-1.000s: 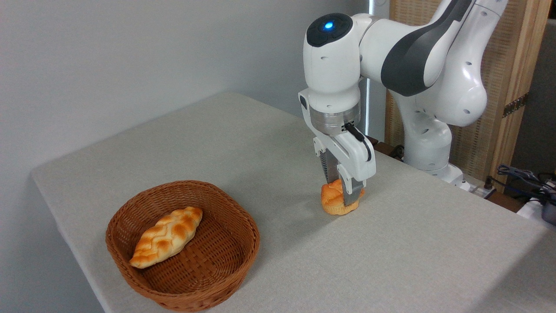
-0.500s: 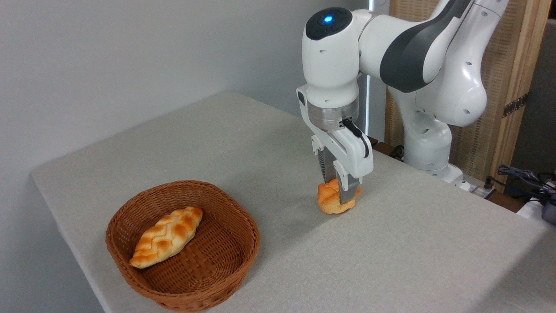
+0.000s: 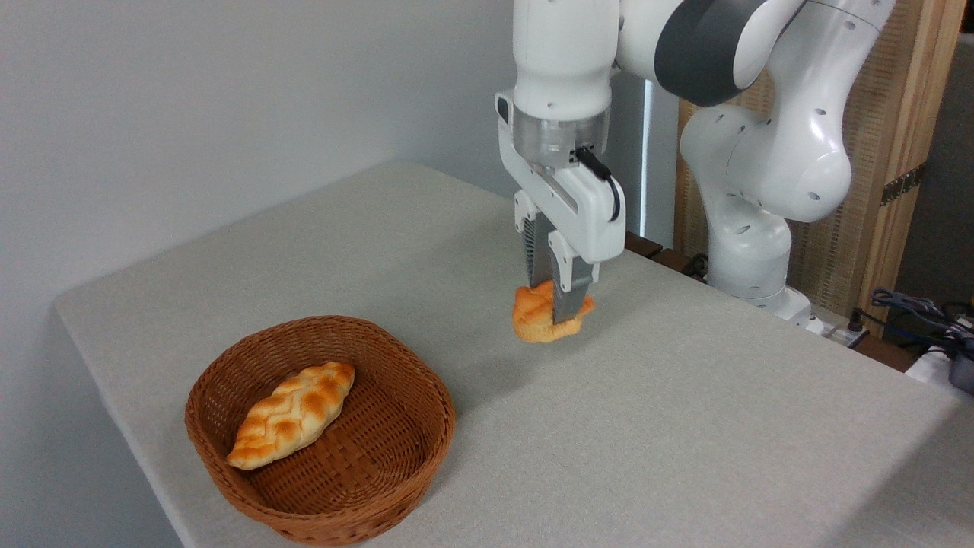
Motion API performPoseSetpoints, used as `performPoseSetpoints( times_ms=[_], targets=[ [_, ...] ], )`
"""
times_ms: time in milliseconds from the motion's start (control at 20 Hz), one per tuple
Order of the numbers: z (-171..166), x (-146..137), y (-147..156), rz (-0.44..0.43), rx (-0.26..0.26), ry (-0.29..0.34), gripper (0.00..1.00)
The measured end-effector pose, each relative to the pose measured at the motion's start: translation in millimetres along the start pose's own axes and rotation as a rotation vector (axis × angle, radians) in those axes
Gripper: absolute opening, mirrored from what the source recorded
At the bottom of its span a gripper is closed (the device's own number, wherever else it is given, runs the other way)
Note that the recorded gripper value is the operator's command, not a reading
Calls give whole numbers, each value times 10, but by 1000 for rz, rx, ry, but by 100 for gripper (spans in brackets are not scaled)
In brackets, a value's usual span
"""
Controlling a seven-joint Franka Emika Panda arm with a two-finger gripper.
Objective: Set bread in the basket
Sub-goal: 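Lift the bun and carry it over the wicker basket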
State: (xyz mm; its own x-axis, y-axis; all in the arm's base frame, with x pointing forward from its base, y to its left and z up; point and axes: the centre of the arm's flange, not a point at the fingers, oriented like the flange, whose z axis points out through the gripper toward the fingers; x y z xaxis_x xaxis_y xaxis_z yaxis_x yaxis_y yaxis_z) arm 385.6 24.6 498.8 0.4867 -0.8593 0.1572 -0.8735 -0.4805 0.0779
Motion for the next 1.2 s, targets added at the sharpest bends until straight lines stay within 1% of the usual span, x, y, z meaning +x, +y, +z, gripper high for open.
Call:
performPoseSetpoints(
  times_ms=[150, 300, 500, 600, 700, 900, 950, 1000, 1200],
  targets=[
    [-211, 78, -70, -9, 24, 40, 55],
    [-296, 220, -148, -56, 21, 63, 55],
    [-339, 638, -351, -158, 19, 53, 55],
    [-327, 844, -506, -222, 4, 64, 55],
    [-305, 1000, -684, -266, -4, 69, 55],
    [-155, 1223, -1001, -361, -6, 40, 55],
    [-110, 1275, -1075, -378, -4, 31, 56],
    [-67, 1331, -1156, -391, -1, 22, 60],
    [8, 1552, -1514, -451, 34, 3, 59]
  ],
)
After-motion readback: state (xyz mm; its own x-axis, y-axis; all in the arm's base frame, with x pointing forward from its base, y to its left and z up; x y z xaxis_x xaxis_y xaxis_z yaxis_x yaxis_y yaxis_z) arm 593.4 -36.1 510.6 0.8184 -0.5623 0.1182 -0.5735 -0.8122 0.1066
